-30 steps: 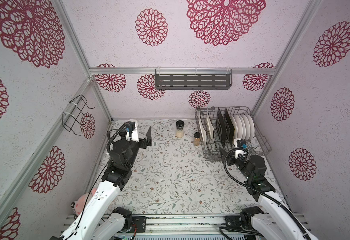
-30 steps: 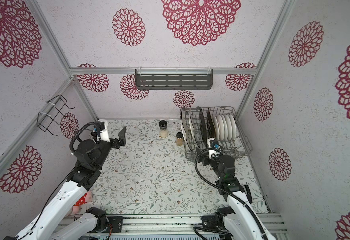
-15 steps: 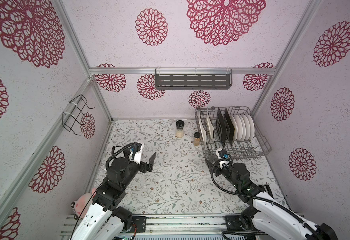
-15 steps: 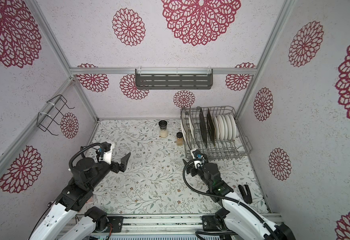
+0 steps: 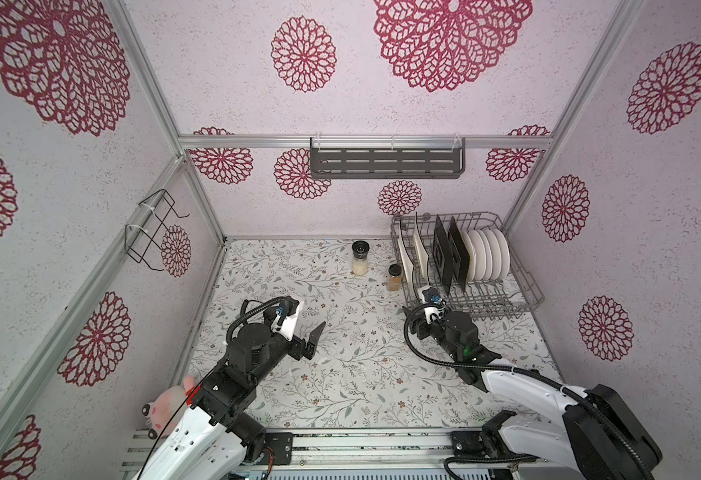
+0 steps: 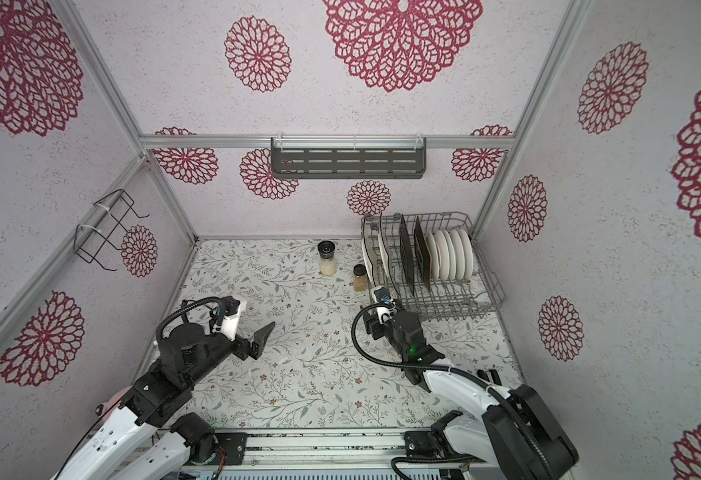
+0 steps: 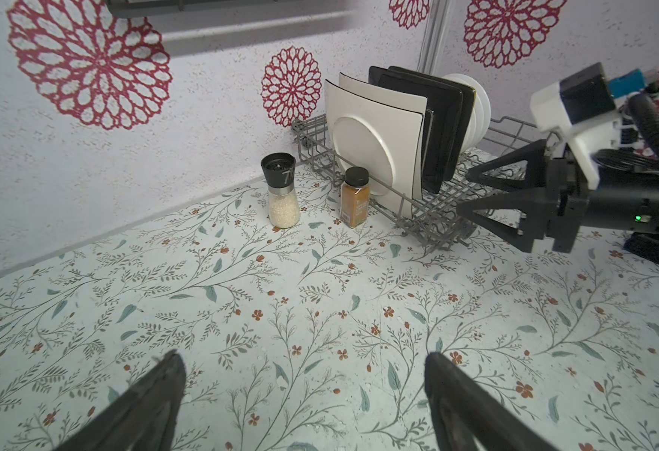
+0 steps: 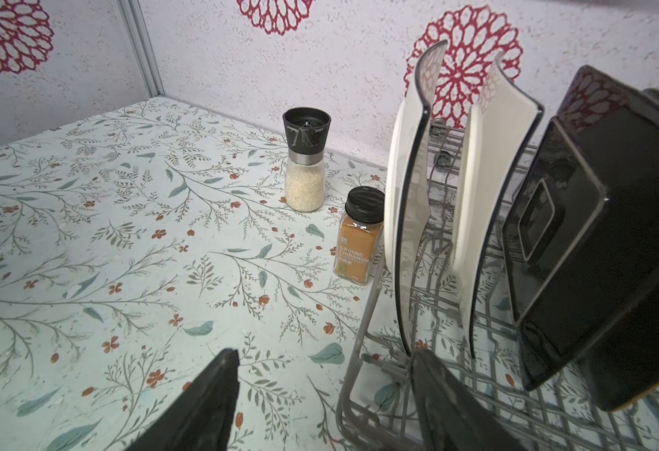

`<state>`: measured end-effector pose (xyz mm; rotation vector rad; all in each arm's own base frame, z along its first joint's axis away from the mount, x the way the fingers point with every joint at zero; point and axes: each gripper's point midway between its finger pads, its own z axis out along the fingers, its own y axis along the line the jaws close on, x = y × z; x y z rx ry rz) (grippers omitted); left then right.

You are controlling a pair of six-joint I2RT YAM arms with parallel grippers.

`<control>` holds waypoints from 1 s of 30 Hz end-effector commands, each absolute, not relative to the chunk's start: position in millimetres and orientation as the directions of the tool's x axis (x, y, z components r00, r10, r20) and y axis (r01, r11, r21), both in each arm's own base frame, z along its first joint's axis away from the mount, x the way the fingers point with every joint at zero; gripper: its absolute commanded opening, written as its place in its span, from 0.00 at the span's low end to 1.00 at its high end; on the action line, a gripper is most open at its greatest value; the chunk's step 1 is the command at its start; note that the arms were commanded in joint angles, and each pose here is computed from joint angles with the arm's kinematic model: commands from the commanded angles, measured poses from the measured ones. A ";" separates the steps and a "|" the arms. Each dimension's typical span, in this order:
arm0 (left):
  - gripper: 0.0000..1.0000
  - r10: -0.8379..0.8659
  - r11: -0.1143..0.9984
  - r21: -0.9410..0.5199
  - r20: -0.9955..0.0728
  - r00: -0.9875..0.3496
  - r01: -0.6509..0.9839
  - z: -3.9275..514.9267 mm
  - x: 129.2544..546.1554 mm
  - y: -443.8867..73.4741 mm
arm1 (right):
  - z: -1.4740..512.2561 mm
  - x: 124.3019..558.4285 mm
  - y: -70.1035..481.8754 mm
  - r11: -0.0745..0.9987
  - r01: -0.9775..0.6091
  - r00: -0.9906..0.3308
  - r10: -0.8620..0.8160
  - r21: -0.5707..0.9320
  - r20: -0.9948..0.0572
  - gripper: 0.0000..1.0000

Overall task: Unload the plates from the dish rack
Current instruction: 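Move the right gripper to the white square plate while the left arm rises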

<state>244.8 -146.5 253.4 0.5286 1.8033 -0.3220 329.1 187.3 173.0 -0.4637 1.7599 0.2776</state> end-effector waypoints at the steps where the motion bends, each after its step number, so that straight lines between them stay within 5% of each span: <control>1: 0.98 0.226 0.852 0.071 -0.944 -0.242 0.519 247.4 245.8 -150.0 | 206.6 345.1 191.5 0.906 -0.418 -0.087 -0.115 -0.068 -0.990 0.70; 30: 0.99 0.334 0.830 0.094 -0.873 -0.355 0.550 207.7 256.7 -163.6 | 185.8 421.3 188.0 0.933 -0.355 -0.091 -0.085 -0.048 -0.992 0.50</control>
